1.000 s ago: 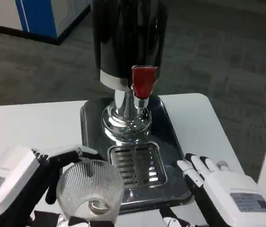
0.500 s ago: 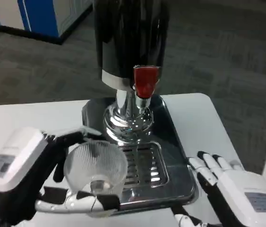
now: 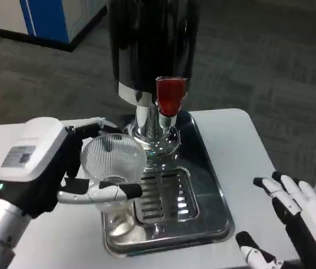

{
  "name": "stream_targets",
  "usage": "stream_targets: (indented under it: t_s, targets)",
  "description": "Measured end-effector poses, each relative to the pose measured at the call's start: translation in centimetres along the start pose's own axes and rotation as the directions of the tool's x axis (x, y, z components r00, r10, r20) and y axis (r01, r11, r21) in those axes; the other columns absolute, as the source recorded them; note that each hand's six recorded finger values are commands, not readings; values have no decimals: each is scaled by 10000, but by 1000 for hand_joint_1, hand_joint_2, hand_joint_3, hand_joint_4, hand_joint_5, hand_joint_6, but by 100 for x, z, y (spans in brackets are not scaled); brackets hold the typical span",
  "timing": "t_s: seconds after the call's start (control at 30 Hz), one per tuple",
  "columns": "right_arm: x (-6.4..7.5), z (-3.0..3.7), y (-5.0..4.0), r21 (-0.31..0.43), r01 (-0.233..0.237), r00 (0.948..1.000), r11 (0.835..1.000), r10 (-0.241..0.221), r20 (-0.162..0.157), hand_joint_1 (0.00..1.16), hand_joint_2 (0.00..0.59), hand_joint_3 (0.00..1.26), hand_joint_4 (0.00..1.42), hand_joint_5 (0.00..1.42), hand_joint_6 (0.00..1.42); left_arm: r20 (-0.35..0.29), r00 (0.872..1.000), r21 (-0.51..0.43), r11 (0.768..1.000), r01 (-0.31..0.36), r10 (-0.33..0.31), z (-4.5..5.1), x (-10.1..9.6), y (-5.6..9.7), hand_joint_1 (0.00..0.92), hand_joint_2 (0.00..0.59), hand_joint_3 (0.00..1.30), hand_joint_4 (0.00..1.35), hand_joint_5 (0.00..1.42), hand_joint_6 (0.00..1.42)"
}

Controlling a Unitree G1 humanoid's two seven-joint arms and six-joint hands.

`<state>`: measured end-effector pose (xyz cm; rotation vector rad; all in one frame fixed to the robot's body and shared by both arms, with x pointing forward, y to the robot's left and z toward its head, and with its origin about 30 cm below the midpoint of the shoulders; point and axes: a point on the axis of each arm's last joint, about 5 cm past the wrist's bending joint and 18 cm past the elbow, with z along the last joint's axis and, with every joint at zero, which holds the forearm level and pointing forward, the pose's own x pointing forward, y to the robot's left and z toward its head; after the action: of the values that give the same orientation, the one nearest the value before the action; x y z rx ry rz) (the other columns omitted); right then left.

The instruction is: Grasp the cup under the faucet to collect the drink, then remove the cup.

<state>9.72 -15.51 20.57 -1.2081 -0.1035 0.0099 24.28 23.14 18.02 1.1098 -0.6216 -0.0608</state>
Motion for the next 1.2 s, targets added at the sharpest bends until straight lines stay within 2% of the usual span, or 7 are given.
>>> stream_targets:
  t_s: [0.27,0.43,0.67,0.8,1.03,1.13,1.2]
  targets:
    - [-63,-71,-48,120,65,9996,9999,-62,-289,267,406,96,0,3,0,-272,9996,-86,9999,-63,60,-21,122,-180,551,0,906,1000,1205,1424]
    - [-118,-124,-104,77,224,9985,9997,-220,-507,267,406,96,0,3,0,-278,9994,-421,9989,-215,203,69,175,-351,546,1,881,963,1170,1416]
    - [-167,-187,-114,170,118,9971,9998,-105,-754,267,406,99,0,3,0,-369,9990,-656,9974,-286,262,166,306,-450,525,4,859,929,1142,1424]
    - [-183,-216,-129,179,216,9966,9996,-201,-795,267,406,102,0,3,0,-417,9990,-538,9984,-177,155,216,409,-501,518,21,728,754,1029,1319]
    - [-222,-275,-159,178,344,9949,9993,-326,-952,258,411,105,0,4,0,-426,9989,-533,9984,183,-206,266,481,-569,418,50,590,629,949,1214]
    - [-241,-296,-170,177,427,9944,9989,-408,-979,259,409,105,0,4,0,-266,9980,-632,9965,547,-565,299,546,-558,264,83,458,496,886,1131]
    - [-253,-308,-175,187,431,9940,9989,-410,-1016,257,410,105,0,4,0,-132,9967,-768,9939,785,-798,324,568,-563,222,81,400,443,846,1095]
